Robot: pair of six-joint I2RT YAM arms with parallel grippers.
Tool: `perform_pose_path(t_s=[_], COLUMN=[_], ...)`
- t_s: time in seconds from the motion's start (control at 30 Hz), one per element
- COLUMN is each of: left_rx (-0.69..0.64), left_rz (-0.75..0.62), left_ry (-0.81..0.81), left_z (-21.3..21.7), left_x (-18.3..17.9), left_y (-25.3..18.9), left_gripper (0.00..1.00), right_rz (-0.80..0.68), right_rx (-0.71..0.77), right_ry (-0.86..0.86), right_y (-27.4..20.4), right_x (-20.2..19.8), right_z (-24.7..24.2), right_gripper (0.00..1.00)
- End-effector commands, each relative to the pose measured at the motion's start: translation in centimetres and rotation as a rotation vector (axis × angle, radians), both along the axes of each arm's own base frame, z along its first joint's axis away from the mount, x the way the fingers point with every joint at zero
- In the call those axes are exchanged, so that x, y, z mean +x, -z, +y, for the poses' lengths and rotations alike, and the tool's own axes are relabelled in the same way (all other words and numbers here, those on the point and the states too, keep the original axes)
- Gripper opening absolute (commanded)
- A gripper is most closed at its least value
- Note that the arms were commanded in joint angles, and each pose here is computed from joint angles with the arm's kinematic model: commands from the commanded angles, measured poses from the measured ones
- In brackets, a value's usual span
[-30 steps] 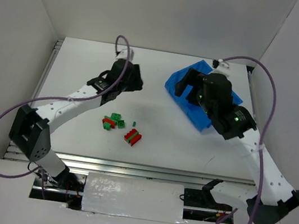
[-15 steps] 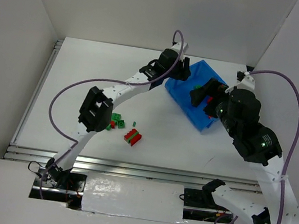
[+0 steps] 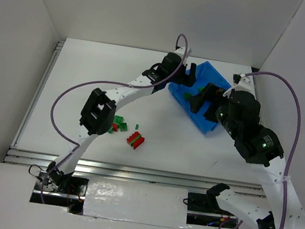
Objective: Sort the legos into containers by color
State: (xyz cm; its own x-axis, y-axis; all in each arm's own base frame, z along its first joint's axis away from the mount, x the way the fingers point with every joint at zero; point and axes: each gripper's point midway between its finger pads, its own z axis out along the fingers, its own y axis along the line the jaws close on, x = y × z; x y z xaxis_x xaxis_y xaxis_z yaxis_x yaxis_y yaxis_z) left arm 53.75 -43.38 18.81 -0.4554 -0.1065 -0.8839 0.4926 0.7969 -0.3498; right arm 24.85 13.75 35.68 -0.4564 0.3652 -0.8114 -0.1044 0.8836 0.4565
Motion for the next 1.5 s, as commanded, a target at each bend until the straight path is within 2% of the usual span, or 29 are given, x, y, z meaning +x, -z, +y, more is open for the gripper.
perform_pose_path(t_s=[0.0,0.03,0.07,0.1,0.13,0.17,0.2,0.23,0.27,0.3,0.33,0.4,0.43,0.5,0.57,0.6,0.77,0.87,1.0,1.47], left_rx=[-0.03,-0.001,0.047,0.066,0.124,0.148,0.134,0.18,0.186,0.123,0.192,0.188,0.192,0.169,0.196,0.169,0.266,0.273,0.213,0.22], left_rz=[-0.126,-0.074,-0.013,0.066,0.146,0.195,0.255,0.333,0.372,0.376,0.464,0.477,0.477,0.46,0.443,0.404,0.32,0.283,0.242,0.25], left_ry=[-0.182,-0.344,-0.427,-0.573,-0.635,-0.708,-0.769,-0.794,-0.838,-0.869,-0.916,-1.001,-1.031,-1.088,-1.088,-1.066,-1.026,-1.002,-0.938,-0.873], left_z=[5.2,9.1,11.9,16.1,18.6,22.1,24.3,27.1,29.7,31.2,33.7,36.6,37.7,40.0,41.4,41.7,43.8,44.1,43.0,42.2], left_x=[-0.9,-1.8,-2.4,-4.4,-5.8,-6.5,-7.8,-11.1,-12.2,-14.2,-16.8,-20.7,-21.9,-24.7,-26.5,-27.2,-29.2,-29.9,-29.7,-29.4], left_y=[-11.2,-12.4,-10.8,-11.2,-8.3,-7.2,-6.1,-3.7,-2.5,-3.7,0.1,0.8,0.7,-0.8,-1.7,-3.1,-4.6,-4.0,-4.7,-4.4], left_gripper=[1.0,1.0,1.0,1.0,1.0,1.0,1.0,1.0,1.0,0.99,0.99,1.0,0.99,1.0,1.0,1.0,1.0,1.0,0.99,1.0], right_rz=[0.016,0.025,0.054,0.048,0.056,0.063,0.055,0.069,0.076,0.069,0.097,0.107,0.168,0.228,0.293,0.338,0.415,0.456,0.495,0.51], right_rx=[-0.04,-0.046,-0.061,-0.049,-0.05,-0.052,-0.045,-0.054,-0.06,-0.063,-0.095,-0.129,-0.175,-0.261,-0.311,-0.342,-0.426,-0.441,-0.456,-0.524], right_ry=[-0.084,-0.127,-0.147,-0.183,-0.2,-0.225,-0.239,-0.244,-0.265,-0.277,-0.327,-0.4,-0.434,-0.407,-0.361,-0.368,-0.385,-0.399,-0.417,-0.448], right_y=[1.2,1.5,2.7,2.8,3.4,3.8,3.8,4.4,4.7,4.8,6.4,7.3,10.0,12.3,15.0,16.3,21.6,24.0,26.5,30.5], right_x=[1.4,1.5,1.9,2.0,2.2,2.3,2.4,2.9,2.8,3.1,3.4,3.7,4.1,4.1,5.4,4.8,4.6,4.3,4.1,3.5], right_z=[2.0,2.8,3.6,4.5,5.1,6.1,6.9,7.6,8.6,9.4,11.1,13.4,15.1,16.6,18.7,19.3,23.3,24.5,25.8,27.3], right_gripper=[1.0,1.0,1.0,1.0,1.0,1.0,1.0,1.0,1.0,1.0,1.0,0.99,1.0,1.0,0.98,0.96,0.71,0.66,0.64,0.65])
